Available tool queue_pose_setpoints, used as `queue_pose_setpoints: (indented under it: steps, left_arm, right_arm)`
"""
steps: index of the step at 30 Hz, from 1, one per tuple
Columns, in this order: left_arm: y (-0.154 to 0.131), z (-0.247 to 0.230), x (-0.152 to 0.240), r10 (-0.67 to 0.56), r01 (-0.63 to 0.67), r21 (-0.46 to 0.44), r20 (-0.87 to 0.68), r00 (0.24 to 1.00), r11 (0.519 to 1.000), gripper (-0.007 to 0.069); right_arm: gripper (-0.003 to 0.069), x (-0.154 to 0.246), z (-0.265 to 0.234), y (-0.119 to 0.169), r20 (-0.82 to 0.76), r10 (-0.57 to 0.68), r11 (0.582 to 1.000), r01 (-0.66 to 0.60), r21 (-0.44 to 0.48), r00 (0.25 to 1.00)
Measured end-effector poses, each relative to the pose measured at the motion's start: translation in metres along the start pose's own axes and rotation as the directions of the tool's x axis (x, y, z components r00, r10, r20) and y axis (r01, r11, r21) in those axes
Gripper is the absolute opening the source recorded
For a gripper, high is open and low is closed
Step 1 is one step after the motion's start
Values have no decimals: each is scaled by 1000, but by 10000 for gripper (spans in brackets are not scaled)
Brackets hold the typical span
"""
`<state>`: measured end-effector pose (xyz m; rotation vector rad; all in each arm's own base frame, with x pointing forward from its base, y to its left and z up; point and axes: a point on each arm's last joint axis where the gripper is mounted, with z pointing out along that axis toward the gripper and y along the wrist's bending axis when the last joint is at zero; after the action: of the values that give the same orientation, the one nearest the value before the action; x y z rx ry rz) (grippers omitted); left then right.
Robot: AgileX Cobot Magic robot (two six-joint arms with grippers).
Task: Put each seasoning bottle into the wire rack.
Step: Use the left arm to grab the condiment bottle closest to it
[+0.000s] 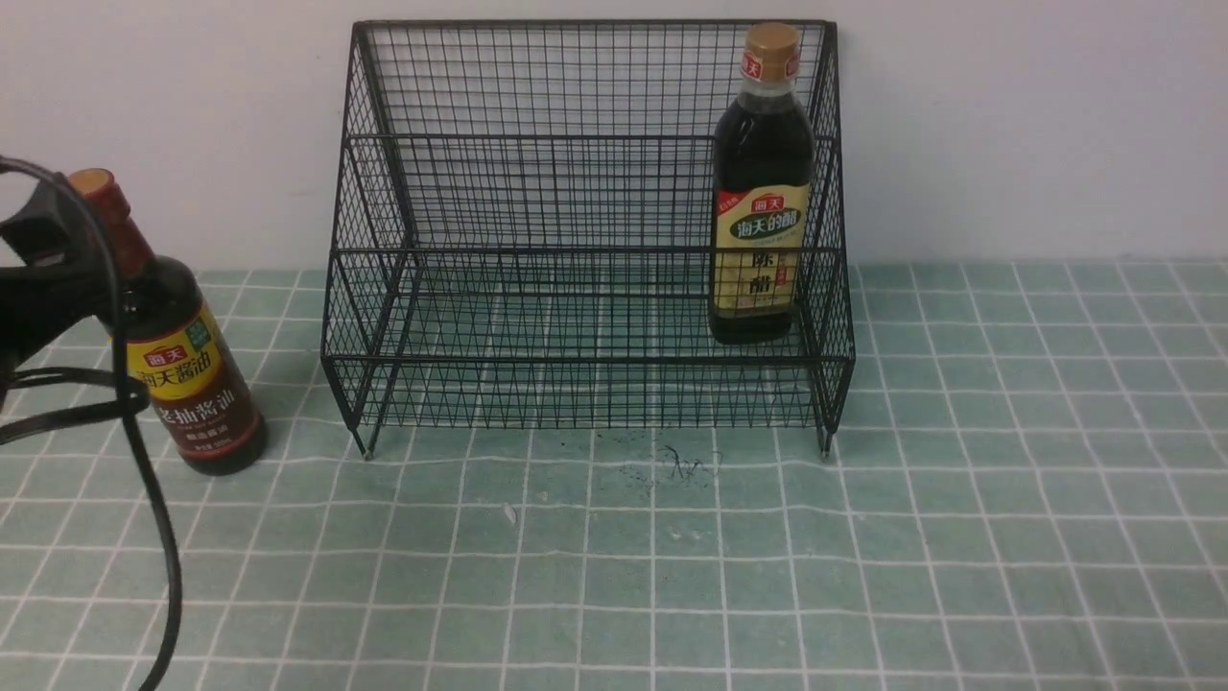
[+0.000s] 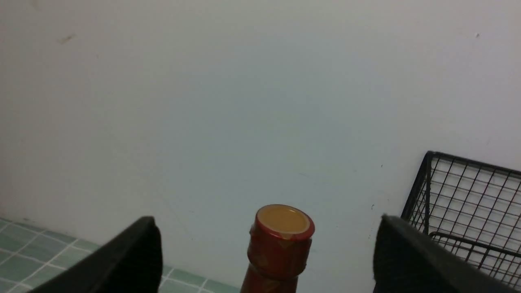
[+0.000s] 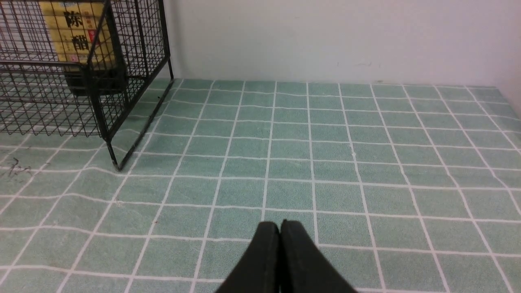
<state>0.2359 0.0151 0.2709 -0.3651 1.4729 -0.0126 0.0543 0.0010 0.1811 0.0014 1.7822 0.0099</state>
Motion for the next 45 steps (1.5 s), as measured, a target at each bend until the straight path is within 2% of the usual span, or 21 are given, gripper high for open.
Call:
queue_pose_setpoints:
  steps: [10,20,27,30,32,34,45]
  left_arm:
    - [-8,47,20,26,-27,-13,-71,997,1000,619]
    - [4,72,38,39,-48,-72,-120,992,996,591]
    - [1,78,45,82,-87,-27,-136,987,996,588]
    - [0,79,44,93,-94,-6,-124,988,996,528]
    - [0,79,44,93,-96,-16,-118,989,995,442]
    - [0,79,44,97,-99,-12,-120,988,995,262]
    - [-9,64,29,75,-65,51,-227,971,997,269]
  right_arm:
    - [-11,0,0,0,0,0,1000,0,0,1000]
    - [-11,0,0,0,0,0,1000,0,0,1000]
    - [-11,0,0,0,0,0,1000,0,0,1000]
    - [-11,0,0,0,0,0,1000,0,0,1000]
    - [-11,0,0,0,0,0,1000,0,0,1000]
    - [-11,0,0,0,0,0,1000,0,0,1000]
    - [-11,0,0,0,0,0,1000,0,0,1000]
